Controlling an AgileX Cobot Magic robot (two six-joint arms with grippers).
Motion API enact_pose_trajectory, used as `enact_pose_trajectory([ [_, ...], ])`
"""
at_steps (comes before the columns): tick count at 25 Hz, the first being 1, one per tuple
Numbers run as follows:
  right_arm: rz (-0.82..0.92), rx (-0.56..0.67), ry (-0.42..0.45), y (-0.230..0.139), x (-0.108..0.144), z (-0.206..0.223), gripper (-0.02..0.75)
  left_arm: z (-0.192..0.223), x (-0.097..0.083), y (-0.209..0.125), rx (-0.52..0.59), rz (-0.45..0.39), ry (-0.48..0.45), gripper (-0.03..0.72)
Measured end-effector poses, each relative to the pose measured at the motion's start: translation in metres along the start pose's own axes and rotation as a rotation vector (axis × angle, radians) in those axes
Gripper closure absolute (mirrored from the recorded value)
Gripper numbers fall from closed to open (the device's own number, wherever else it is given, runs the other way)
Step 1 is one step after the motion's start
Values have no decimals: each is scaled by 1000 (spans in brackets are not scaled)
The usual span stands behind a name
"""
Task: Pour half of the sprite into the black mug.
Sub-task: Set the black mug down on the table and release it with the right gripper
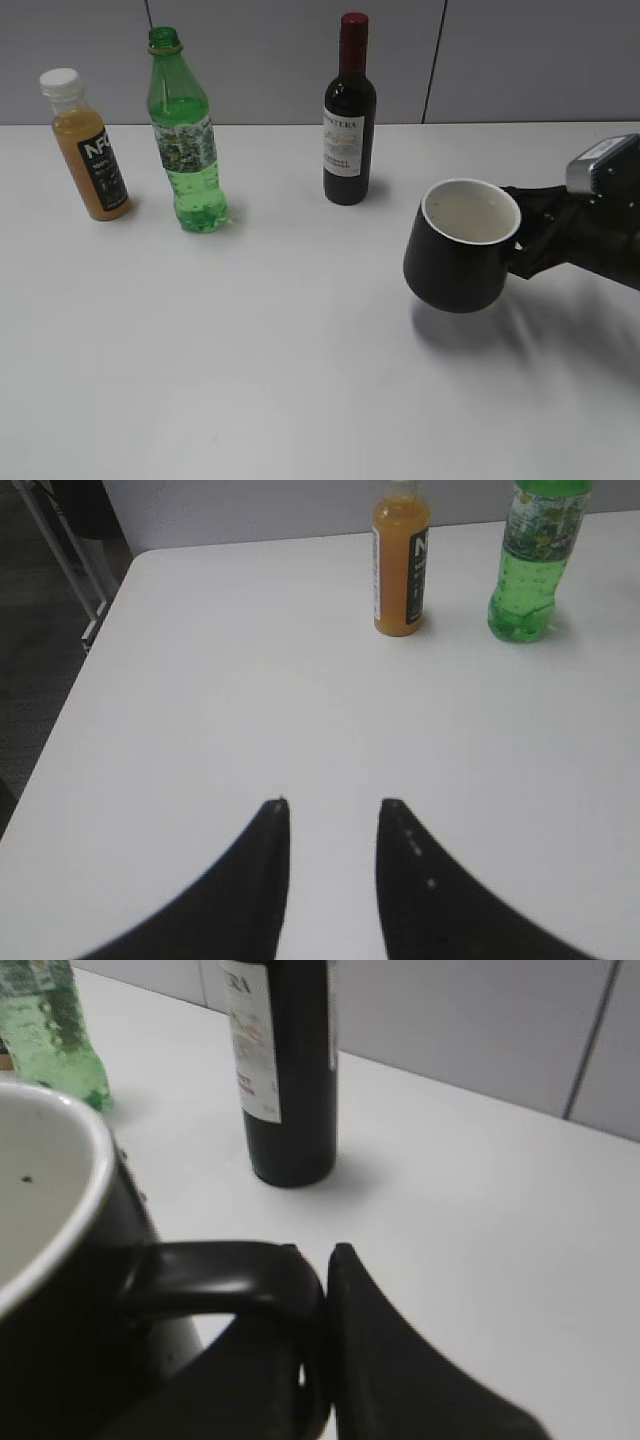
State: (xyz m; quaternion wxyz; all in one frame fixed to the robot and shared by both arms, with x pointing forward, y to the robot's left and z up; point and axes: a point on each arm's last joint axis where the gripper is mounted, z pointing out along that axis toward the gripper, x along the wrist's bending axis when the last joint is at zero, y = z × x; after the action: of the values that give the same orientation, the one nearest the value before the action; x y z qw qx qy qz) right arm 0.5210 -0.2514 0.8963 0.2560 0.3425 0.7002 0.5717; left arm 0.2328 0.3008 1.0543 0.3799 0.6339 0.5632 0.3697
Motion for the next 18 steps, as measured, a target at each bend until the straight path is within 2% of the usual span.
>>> enact_pose_trajectory([
  [8, -80, -79, 167, 24, 26, 45, 704, 0, 0, 0, 0, 0, 0, 452],
  [14, -73, -72, 331, 22, 42, 80, 704, 0, 0, 0, 0, 0, 0, 452],
  [18, -92, -84, 400, 21, 58, 103, 706, 0, 0, 0, 0, 0, 0, 452],
])
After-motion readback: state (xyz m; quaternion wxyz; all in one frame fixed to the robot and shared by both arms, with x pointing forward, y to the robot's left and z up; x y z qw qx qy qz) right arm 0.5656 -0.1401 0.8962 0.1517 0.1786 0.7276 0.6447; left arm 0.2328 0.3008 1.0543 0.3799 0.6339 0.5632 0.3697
